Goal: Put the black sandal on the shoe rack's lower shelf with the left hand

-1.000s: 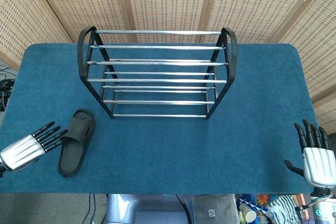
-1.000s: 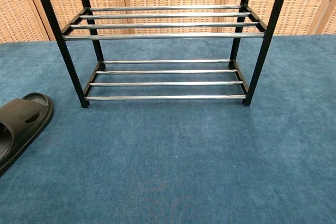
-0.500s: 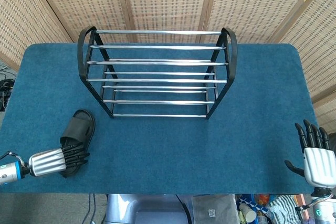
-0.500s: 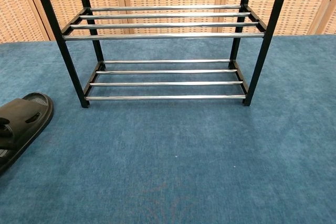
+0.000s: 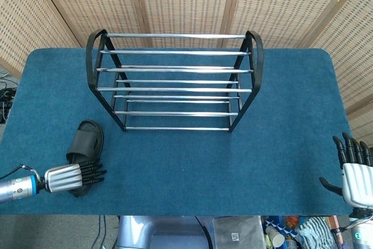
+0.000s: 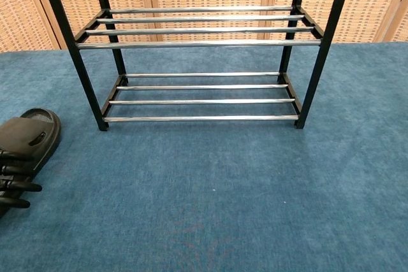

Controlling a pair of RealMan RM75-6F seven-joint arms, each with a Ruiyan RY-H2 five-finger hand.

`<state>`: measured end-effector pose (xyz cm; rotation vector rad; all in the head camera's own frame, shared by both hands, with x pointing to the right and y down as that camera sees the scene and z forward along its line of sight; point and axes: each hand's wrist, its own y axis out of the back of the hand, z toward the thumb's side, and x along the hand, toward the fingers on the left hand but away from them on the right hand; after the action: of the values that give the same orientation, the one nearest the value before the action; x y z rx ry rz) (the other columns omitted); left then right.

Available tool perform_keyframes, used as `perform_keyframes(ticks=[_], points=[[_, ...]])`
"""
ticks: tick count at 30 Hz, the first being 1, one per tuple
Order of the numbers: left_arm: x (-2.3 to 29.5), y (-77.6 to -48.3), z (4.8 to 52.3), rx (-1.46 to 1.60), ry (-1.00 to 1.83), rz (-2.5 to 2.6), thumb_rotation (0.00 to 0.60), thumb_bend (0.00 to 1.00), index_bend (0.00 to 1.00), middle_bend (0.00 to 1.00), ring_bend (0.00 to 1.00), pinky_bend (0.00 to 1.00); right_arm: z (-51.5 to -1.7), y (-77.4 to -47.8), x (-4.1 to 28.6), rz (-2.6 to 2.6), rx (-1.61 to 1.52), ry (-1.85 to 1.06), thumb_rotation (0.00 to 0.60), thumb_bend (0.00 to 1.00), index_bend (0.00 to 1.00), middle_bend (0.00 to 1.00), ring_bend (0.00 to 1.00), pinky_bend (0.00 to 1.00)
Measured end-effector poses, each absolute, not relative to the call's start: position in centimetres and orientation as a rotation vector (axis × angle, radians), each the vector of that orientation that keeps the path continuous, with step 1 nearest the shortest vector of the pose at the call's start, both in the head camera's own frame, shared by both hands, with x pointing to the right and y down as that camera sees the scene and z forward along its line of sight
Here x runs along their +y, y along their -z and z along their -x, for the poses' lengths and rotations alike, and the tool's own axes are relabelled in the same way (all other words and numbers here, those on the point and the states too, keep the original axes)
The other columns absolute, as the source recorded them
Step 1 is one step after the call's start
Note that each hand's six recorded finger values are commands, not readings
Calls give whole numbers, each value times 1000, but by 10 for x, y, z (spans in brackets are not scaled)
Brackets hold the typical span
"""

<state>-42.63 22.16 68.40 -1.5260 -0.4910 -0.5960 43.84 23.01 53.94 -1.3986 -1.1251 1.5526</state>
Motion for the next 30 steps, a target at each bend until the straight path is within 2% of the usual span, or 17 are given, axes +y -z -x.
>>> perform_keyframes(ticks=[9, 11, 12, 13, 16, 19, 24, 30], points=[[221, -685, 427, -508, 594, 1529, 600, 101, 18, 5, 0, 2, -443, -537, 228, 1395, -1149, -1557, 600, 0, 0, 0, 0, 0], [222, -688, 425, -514, 591, 1532, 600, 100, 91, 53, 6, 57, -444, -537, 228, 1397, -1150, -1558, 600, 0, 0, 0, 0, 0], [223, -688, 424, -518, 588, 1534, 600, 101, 163, 113, 36, 119, -444, -537, 228, 1397, -1150, -1557, 600, 0, 0, 0, 0, 0], [224, -690, 423, -523, 584, 1538, 600, 100, 241, 191, 91, 191, -444, -537, 228, 1399, -1150, -1556, 600, 0, 0, 0, 0, 0], [226, -691, 420, -531, 576, 1551, 600, 101, 467, 403, 266, 319, -444, -536, 228, 1403, -1155, -1552, 600, 0, 0, 0, 0, 0], [227, -690, 417, -518, 559, 1558, 600, 101, 594, 512, 355, 373, -444, -535, 228, 1406, -1161, -1548, 600, 0, 0, 0, 0, 0], [230, -687, 414, -503, 536, 1549, 600, 101, 662, 566, 399, 396, -444, -534, 228, 1417, -1161, -1542, 600, 0, 0, 0, 0, 0], [231, -680, 408, -474, 481, 1522, 600, 101, 671, 573, 405, 401, -442, -535, 229, 1426, -1154, -1539, 600, 0, 0, 0, 0, 0]])
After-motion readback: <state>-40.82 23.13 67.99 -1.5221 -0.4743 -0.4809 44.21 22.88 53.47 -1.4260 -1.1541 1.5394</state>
